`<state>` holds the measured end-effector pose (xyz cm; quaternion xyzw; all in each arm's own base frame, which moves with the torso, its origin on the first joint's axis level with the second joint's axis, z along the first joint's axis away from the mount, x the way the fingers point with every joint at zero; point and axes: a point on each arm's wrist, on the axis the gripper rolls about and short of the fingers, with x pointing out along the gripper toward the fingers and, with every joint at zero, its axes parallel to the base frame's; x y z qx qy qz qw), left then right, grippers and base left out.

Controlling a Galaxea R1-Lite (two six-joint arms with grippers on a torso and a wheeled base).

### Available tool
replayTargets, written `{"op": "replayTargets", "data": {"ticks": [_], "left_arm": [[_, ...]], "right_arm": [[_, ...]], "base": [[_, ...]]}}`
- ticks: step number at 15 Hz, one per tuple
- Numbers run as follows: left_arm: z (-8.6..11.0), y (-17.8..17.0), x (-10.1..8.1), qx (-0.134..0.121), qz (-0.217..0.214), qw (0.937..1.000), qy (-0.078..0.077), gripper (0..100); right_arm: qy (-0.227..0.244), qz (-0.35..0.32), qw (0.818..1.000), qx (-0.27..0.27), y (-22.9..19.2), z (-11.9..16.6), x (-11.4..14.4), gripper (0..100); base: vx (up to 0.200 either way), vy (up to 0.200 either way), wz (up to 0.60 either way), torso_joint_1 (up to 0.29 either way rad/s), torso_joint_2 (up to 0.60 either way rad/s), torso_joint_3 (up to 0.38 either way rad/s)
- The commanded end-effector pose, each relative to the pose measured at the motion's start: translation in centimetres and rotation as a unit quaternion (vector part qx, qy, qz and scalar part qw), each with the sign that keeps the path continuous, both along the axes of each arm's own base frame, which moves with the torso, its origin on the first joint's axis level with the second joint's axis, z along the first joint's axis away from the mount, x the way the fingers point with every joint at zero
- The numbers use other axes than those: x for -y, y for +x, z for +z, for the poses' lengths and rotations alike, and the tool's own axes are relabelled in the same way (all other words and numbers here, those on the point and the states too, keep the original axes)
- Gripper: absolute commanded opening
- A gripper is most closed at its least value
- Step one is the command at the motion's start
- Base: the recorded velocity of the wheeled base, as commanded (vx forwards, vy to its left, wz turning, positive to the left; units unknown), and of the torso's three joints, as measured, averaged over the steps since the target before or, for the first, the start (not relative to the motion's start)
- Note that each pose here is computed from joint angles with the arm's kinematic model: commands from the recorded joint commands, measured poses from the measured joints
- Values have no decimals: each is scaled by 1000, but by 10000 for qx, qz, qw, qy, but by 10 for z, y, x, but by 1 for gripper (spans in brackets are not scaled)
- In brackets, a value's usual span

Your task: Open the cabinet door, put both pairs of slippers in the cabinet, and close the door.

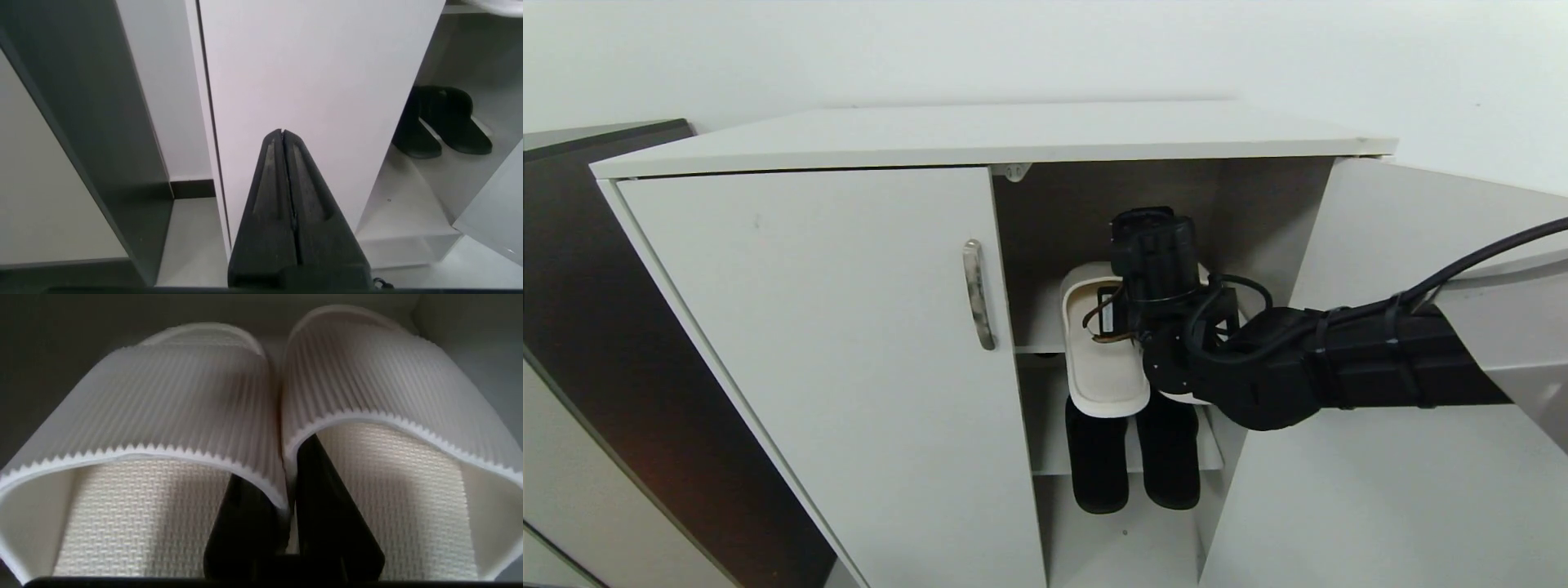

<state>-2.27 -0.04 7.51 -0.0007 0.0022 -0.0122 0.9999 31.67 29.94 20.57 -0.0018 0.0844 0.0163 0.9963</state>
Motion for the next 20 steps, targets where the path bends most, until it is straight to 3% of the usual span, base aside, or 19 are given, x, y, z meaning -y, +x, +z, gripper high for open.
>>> {"op": "replayTargets", "data": {"ticks": [1, 9, 20], "left_arm": [[0, 0, 0, -1, 0, 10000, -1, 0], [0, 0, 0, -1, 0, 10000, -9, 0], [0, 0, 0, -1, 7, 10000, -17, 0]], "right_arm": [[-45, -107, 9999, 60, 19, -5, -3, 0], [-23, -260, 9996, 82, 48, 17, -7, 0], [24, -310, 9995, 102, 63, 7, -11, 0]], "base": [[0, 0, 0, 0, 0, 0], [0, 0, 0, 0, 0, 0], [0, 0, 0, 0, 0, 0]]}}
